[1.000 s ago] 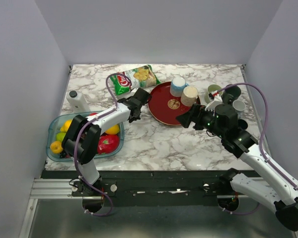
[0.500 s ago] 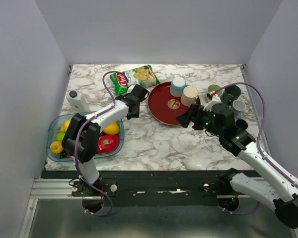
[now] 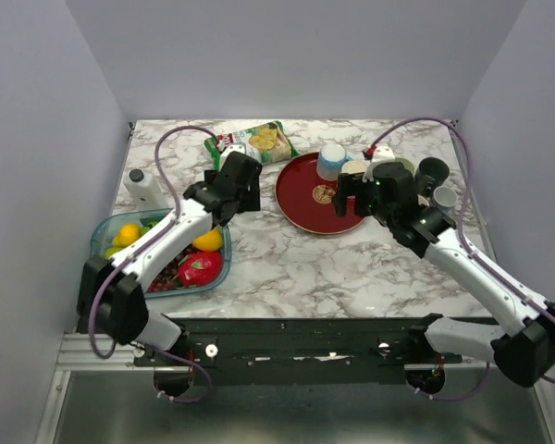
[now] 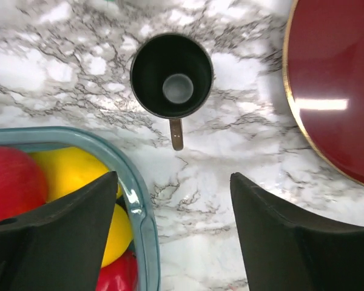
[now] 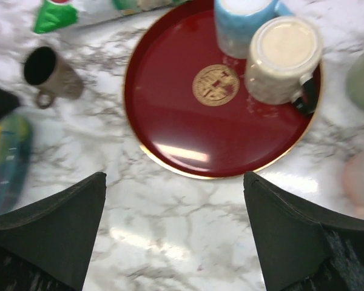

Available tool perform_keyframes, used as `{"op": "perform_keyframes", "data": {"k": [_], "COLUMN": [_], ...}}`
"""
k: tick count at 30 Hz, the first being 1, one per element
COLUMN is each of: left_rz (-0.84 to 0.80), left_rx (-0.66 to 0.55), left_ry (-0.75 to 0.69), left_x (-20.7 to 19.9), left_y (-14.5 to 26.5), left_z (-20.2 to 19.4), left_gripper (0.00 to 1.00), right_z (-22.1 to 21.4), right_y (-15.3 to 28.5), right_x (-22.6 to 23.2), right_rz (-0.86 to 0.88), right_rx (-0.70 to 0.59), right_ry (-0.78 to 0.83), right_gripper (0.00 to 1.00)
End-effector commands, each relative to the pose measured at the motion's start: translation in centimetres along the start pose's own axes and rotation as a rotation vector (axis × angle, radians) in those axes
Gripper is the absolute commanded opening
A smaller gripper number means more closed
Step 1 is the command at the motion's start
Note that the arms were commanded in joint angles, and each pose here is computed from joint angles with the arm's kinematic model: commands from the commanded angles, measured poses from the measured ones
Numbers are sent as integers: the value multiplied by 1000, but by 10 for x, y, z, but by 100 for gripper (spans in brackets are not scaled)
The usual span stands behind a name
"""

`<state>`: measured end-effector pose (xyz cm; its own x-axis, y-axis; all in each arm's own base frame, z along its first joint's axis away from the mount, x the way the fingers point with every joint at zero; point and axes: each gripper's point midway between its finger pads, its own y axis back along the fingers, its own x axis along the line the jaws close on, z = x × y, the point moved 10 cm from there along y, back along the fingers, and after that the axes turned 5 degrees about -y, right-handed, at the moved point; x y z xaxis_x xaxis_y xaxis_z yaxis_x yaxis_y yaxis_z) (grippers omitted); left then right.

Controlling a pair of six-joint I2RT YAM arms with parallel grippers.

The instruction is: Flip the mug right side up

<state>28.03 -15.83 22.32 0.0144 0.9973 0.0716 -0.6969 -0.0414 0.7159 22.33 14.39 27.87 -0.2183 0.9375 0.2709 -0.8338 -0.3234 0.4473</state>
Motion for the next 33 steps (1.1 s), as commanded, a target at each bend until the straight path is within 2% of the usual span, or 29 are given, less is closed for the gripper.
{"op": "perform_keyframes", "data": {"k": [1,3,6,10,15,18,23,30,33], "left_rz": [-135,-189,-242,-344,-434,-461,-473,-473,-466], "left_rx": [-78,-142,-225,-277,-290,-284,-259,-233,-218], "left_ry": [2,-7,-3,4,7,5,-10,-11,-17], "left_x": [12,19,27,28,28,27,24,19,18], "left_y": [49,67,94,116,119,119,115,105,102], "left_z": [-2,-1,8,13,-1,-5,-7,-8,-10], "left_gripper": [97,99,99,99,99,99,99,99,99], "right_z": [9,14,26,39,40,31,29,11,5], "right_y": [-33,-45,-68,-94,-130,-148,-166,-184,-189], "right_x": [-19,-25,-38,-67,-89,-102,-116,-116,-115], "right_rz": [-176,-220,-292,-369,-240,-156,-83,27,86], "right_rx": [83,123,200,289,483,586,630,686,711], "right_ry": [356,467,517,528,559,522,438,415,415], "right_gripper": [100,100,100,97,92,91,88,82,77]}}
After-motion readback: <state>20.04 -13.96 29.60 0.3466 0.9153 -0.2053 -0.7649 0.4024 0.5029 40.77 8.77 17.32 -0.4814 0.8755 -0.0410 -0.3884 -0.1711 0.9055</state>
